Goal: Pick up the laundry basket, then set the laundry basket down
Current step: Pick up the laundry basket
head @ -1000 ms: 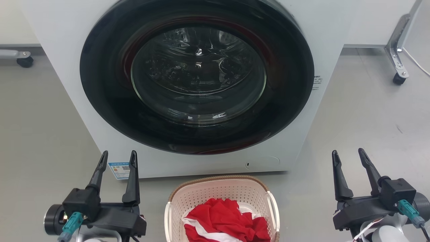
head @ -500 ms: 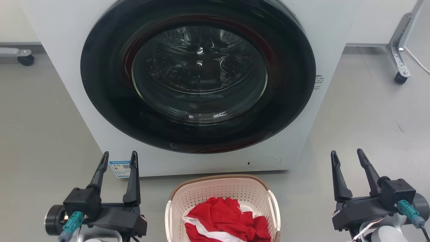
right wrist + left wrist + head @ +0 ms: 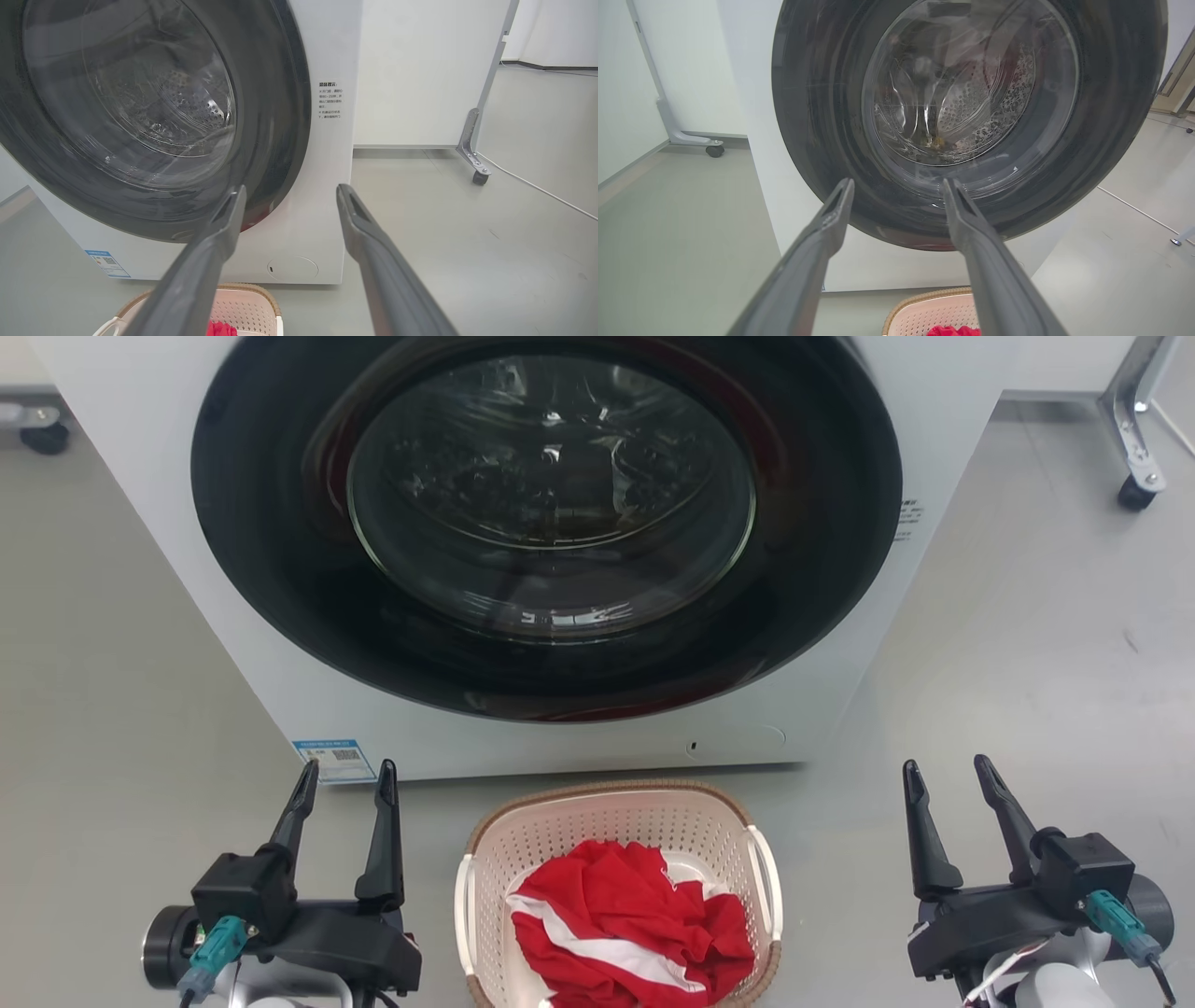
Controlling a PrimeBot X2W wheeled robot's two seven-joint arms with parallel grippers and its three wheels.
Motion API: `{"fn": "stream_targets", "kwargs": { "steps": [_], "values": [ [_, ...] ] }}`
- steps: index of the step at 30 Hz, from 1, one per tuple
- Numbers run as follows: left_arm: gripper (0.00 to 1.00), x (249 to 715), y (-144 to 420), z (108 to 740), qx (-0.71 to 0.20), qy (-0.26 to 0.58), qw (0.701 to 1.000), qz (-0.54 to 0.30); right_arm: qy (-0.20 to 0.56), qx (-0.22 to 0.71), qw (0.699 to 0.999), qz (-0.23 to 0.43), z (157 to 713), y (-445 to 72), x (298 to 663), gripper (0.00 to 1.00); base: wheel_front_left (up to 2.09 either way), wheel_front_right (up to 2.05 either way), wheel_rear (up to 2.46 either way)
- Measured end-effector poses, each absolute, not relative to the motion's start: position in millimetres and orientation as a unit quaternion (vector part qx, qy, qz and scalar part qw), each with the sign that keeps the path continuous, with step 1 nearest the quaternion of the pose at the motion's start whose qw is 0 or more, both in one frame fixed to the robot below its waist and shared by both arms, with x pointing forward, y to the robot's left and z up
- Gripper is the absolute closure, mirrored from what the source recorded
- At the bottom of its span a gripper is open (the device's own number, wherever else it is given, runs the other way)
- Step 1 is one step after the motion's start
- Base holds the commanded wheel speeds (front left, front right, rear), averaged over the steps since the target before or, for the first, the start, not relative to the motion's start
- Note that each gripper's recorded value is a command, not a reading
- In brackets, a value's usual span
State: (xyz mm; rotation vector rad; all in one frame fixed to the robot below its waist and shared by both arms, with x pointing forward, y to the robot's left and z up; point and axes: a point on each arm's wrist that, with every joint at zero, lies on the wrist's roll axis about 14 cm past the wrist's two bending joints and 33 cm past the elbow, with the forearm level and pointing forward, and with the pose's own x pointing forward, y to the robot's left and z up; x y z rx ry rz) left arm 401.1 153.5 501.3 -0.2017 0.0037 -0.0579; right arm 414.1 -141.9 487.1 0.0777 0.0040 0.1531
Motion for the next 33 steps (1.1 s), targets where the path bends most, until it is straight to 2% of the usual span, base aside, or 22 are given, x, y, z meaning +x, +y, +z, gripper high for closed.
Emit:
{"fn": "stream_targets", "kwargs": {
  "steps": [18,33],
  "values": [
    [0.0,436.0,134.8,426.2,-0.124,0.114,0.985,-0.045,0.081,0.047,0.991,0.091,422.8,-125.3,451.9,0.0,0.0,0.0,0.0],
    [0.0,468.7,113.6,335.9,-0.132,0.234,0.96,-0.078,0.165,0.048,0.979,0.113,344.7,-106.3,486.2,0.0,0.0,0.0,0.0]
  ]
}}
